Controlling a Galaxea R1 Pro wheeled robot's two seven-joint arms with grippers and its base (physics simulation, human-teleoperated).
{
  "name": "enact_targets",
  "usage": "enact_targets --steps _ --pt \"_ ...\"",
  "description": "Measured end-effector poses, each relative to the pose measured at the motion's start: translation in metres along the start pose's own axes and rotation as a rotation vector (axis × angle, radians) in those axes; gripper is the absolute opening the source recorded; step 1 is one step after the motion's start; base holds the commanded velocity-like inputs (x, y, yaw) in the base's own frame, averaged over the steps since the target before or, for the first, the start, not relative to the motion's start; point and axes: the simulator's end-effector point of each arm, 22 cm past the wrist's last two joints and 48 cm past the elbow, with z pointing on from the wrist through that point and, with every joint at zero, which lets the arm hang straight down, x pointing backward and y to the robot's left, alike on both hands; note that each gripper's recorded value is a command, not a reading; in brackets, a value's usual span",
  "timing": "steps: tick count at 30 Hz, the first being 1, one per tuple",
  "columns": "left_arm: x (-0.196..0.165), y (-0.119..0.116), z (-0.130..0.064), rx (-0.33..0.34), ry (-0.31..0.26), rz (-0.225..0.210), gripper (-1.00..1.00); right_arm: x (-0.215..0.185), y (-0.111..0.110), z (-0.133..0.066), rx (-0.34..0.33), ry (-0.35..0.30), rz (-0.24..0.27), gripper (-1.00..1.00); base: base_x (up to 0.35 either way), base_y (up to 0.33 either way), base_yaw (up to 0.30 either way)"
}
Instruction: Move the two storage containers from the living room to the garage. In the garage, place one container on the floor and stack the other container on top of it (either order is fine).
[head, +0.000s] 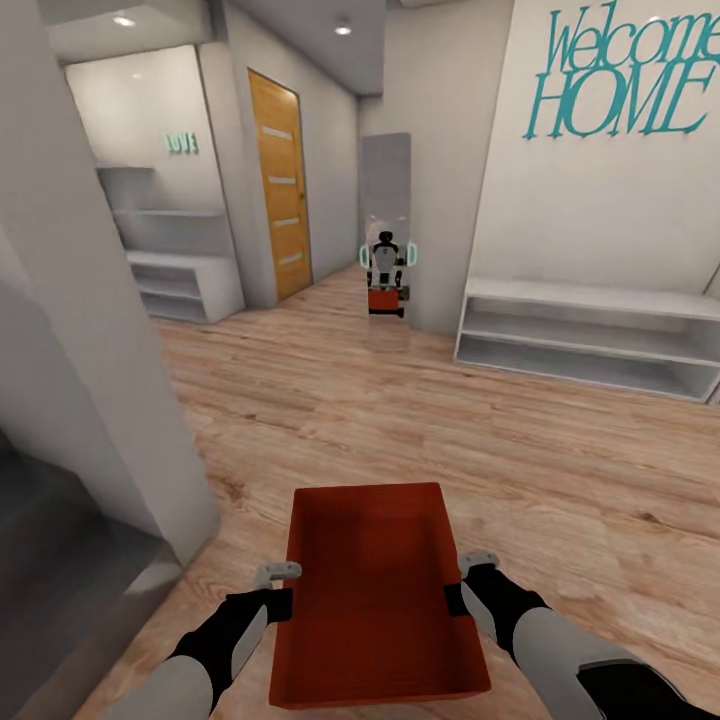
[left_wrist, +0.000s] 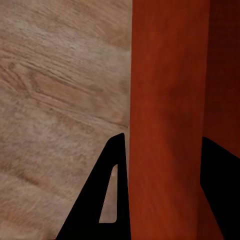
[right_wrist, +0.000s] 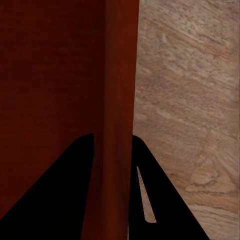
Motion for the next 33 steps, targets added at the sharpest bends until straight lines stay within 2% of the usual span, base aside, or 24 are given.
enact_targets --steps 33 --pt "-0.0004 -0.0001 0.0000 0.000 0.000 0.000 -1.00 0.0001 0.0000 0.0000 0.000 0.000 0.001 -1.00 0.348 0.000 0.000"
